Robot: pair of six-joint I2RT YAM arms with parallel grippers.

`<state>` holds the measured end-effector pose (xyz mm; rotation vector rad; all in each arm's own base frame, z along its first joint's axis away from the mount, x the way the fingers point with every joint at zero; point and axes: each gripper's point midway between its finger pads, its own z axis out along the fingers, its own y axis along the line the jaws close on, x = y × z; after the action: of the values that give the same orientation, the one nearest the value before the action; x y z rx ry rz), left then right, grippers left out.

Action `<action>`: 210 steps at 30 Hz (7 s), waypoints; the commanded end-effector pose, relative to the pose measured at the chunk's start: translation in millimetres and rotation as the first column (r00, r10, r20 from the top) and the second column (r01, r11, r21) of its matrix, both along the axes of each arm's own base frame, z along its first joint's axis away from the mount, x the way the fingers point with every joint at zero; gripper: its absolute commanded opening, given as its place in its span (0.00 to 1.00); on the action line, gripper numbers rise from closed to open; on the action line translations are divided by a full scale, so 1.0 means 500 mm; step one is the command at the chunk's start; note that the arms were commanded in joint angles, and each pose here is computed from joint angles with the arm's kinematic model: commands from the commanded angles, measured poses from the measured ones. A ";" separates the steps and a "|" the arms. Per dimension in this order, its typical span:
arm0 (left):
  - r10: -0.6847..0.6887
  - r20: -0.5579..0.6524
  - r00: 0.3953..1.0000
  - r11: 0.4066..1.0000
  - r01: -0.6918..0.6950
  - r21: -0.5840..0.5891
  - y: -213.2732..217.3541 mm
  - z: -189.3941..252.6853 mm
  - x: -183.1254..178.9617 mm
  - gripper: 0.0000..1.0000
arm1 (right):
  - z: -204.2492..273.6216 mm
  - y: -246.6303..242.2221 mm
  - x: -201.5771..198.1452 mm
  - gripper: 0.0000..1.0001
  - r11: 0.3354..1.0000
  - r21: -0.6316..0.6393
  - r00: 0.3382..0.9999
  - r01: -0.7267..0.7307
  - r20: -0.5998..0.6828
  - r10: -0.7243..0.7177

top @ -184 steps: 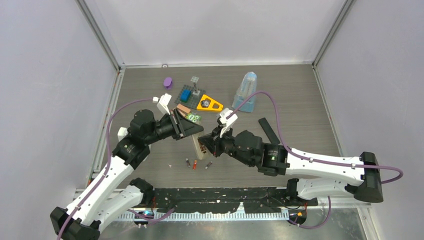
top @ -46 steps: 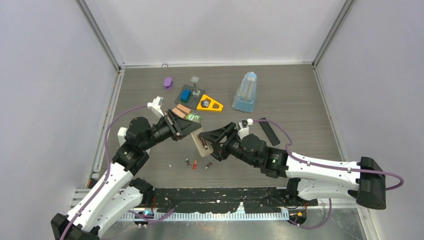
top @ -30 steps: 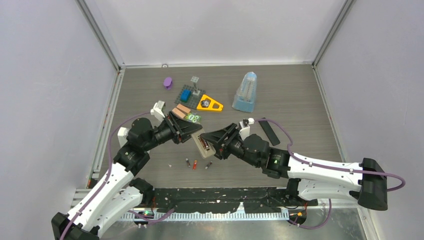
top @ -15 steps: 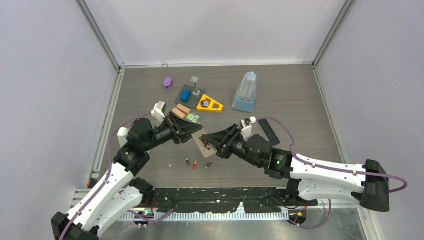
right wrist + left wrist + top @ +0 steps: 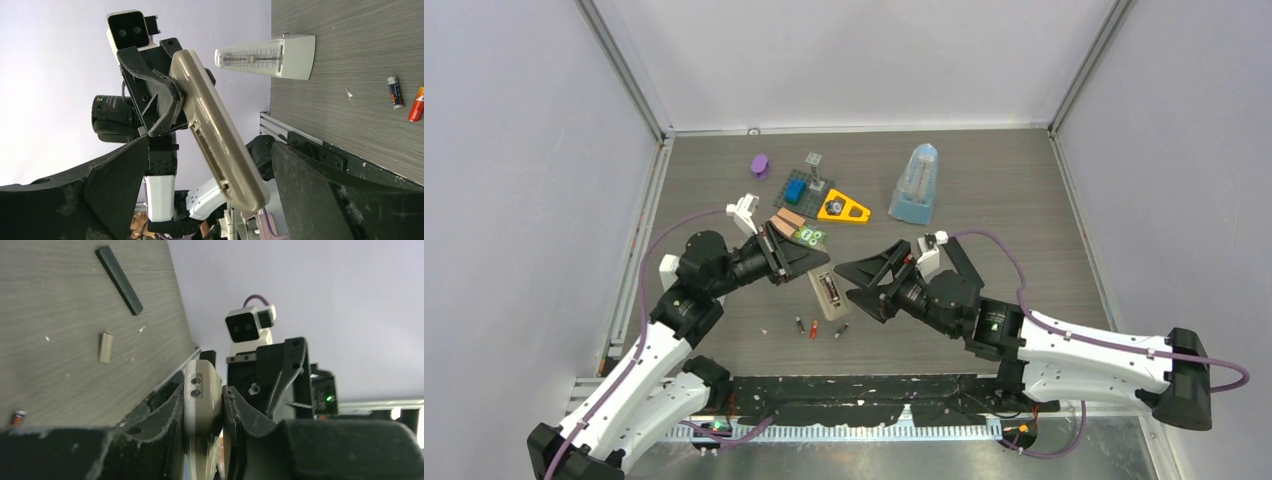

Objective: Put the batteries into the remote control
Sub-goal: Load the battery into the remote control, then pick up the battery from the center of the board, then load the battery into the remote control.

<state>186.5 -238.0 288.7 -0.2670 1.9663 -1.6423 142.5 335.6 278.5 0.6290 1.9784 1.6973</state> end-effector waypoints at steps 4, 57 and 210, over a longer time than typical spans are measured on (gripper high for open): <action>-0.233 0.422 0.876 0.963 0.149 0.223 0.008 0.047 -0.040 0.00 | -0.016 -0.055 0.003 0.98 0.994 -0.096 0.994 0.048 0.097 -0.039; 0.296 0.183 0.937 0.725 -0.346 0.596 0.279 -0.169 0.122 0.00 | -0.437 0.155 0.027 0.31 0.254 -0.953 0.970 -0.166 -0.111 0.218; -0.104 -0.014 0.994 0.984 0.101 -0.144 0.072 -0.108 0.067 0.00 | -0.033 0.112 0.047 0.37 0.455 -0.887 0.865 -0.083 0.162 0.475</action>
<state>222.5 -200.9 223.3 -0.2921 1.9563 -1.8323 156.5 393.9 229.0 -0.5436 2.3923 0.5276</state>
